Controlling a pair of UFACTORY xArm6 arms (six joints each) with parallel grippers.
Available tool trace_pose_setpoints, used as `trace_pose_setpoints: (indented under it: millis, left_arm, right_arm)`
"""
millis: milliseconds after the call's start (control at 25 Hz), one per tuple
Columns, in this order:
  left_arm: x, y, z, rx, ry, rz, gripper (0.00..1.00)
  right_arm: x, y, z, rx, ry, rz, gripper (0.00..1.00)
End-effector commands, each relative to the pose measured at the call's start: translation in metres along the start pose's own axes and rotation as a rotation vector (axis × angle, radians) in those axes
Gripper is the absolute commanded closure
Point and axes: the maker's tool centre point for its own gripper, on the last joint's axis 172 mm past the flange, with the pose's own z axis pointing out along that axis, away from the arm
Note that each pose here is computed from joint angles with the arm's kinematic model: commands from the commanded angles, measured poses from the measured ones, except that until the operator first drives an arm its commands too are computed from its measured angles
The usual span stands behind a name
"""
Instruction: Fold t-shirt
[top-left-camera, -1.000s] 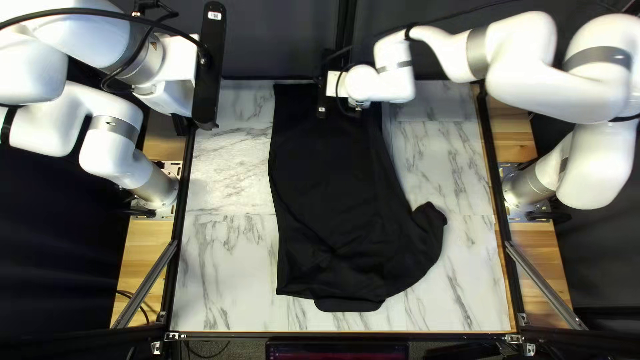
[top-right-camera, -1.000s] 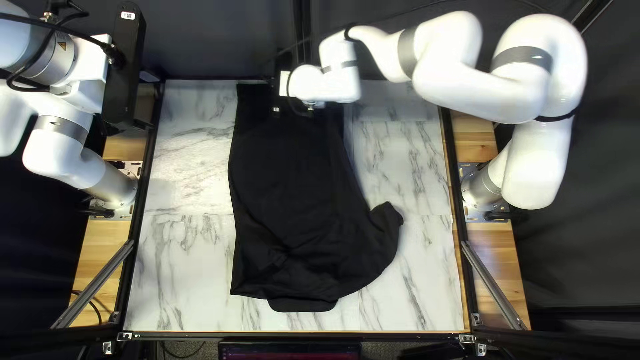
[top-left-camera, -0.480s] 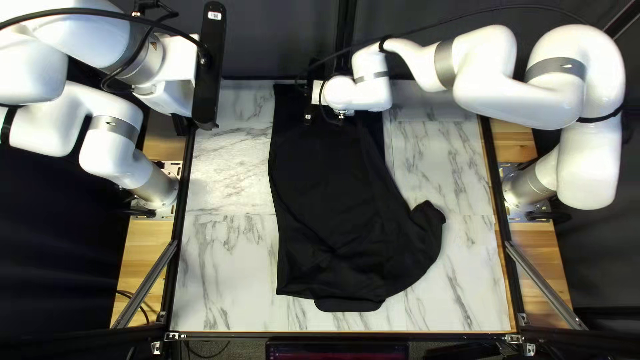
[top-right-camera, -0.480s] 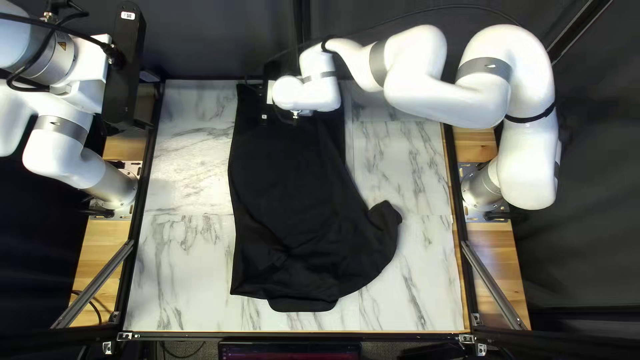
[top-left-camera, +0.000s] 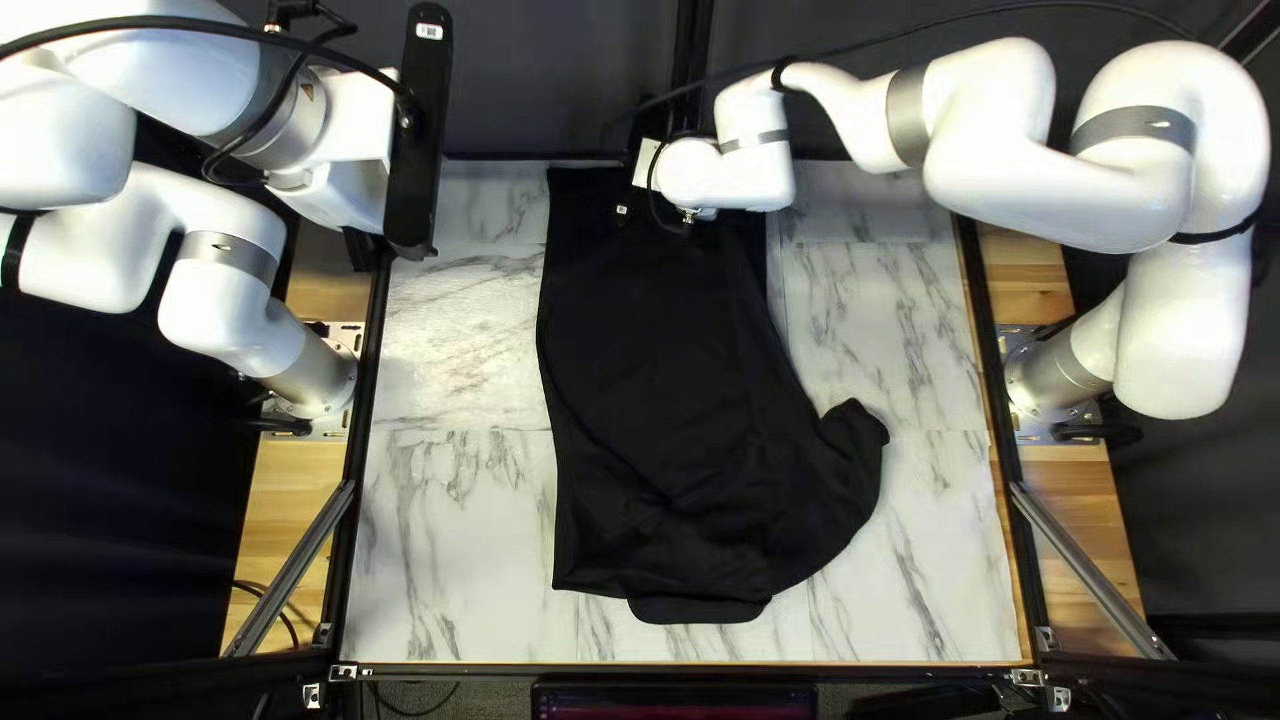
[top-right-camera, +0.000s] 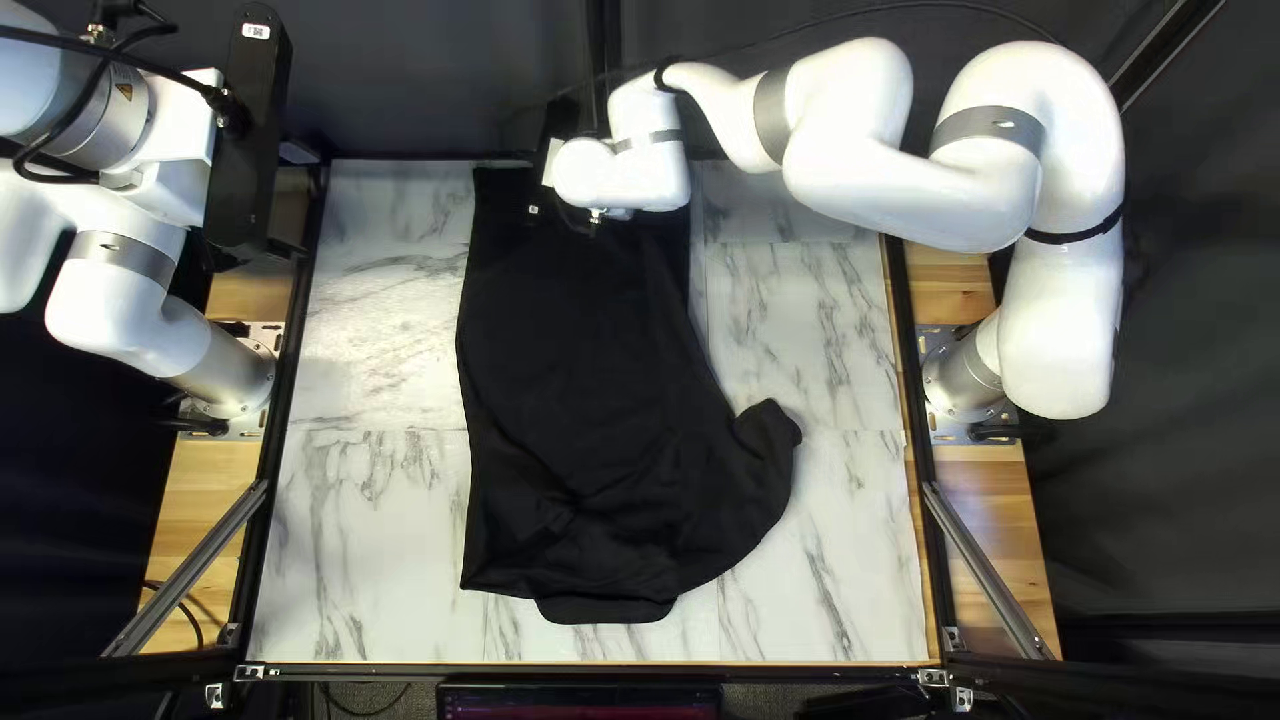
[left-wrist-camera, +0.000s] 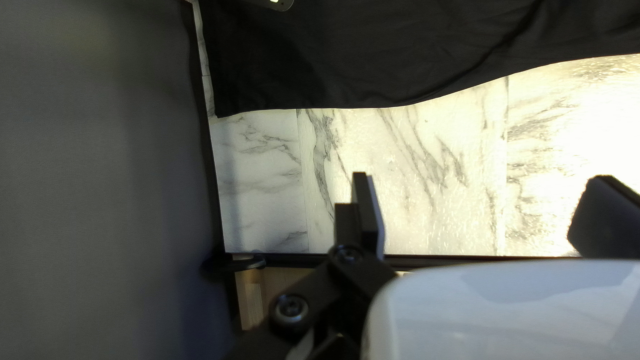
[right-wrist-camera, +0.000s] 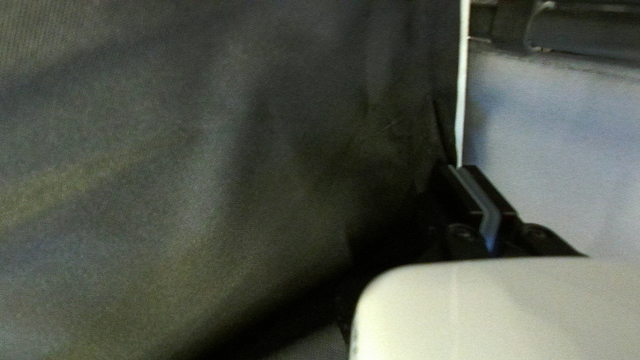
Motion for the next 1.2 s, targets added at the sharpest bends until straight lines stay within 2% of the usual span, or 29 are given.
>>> trace_pose_setpoints:
  millis: [40, 200, 240, 280, 400, 600, 720, 800, 920, 960, 1000, 1040, 1080, 1200]
  left_arm:
    - [0.0, 0.0, 0.0, 0.0, 0.0, 0.0, 0.0]
    - [0.0, 0.0, 0.0, 0.0, 0.0, 0.0, 0.0]
    - [0.0, 0.0, 0.0, 0.0, 0.0, 0.0, 0.0]
    - [0.0, 0.0, 0.0, 0.0, 0.0, 0.0, 0.0]
    - [0.0, 0.0, 0.0, 0.0, 0.0, 0.0, 0.0]
    - [0.0, 0.0, 0.0, 0.0, 0.0, 0.0, 0.0]
    - [0.0, 0.0, 0.0, 0.0, 0.0, 0.0, 0.0]
    - [0.0, 0.0, 0.0, 0.0, 0.0, 0.0, 0.0]
    - [0.0, 0.0, 0.0, 0.0, 0.0, 0.0, 0.0]
    - [0.0, 0.0, 0.0, 0.0, 0.0, 0.0, 0.0]
    - [0.0, 0.0, 0.0, 0.0, 0.0, 0.0, 0.0]
    - [0.0, 0.0, 0.0, 0.0, 0.0, 0.0, 0.0]
    - [0.0, 0.0, 0.0, 0.0, 0.0, 0.0, 0.0]
    - [0.0, 0.0, 0.0, 0.0, 0.0, 0.0, 0.0]
  right_arm:
    - [0.006, -0.009, 0.005, -0.007, 0.001, -0.008, 1.0]
    - [0.007, -0.015, 0.007, -0.003, -0.001, -0.02, 1.0]
    - [0.008, -0.018, 0.008, 0.003, 0.0, -0.027, 0.87]
    - [0.008, -0.021, 0.008, 0.008, 0.005, -0.035, 0.0]
    - [0.004, -0.023, -0.003, 0.021, 0.023, -0.051, 0.0]
    - [-0.018, -0.019, -0.054, 0.028, 0.075, -0.049, 0.0]
    - [-0.038, -0.024, -0.083, 0.053, 0.105, -0.066, 0.0]
    - [-0.055, -0.033, -0.093, 0.093, 0.122, -0.1, 0.0]
    - [-0.083, -0.049, -0.099, 0.183, 0.15, -0.159, 0.0]
    - [-0.096, -0.059, -0.102, 0.237, 0.168, -0.189, 0.0]
    - [-0.104, -0.065, -0.105, 0.267, 0.179, -0.204, 0.0]
    - [-0.116, -0.077, -0.113, 0.327, 0.203, -0.229, 0.0]
    - [-0.118, -0.08, -0.115, 0.342, 0.21, -0.235, 0.0]
    - [-0.118, -0.08, -0.115, 0.342, 0.21, -0.235, 0.0]
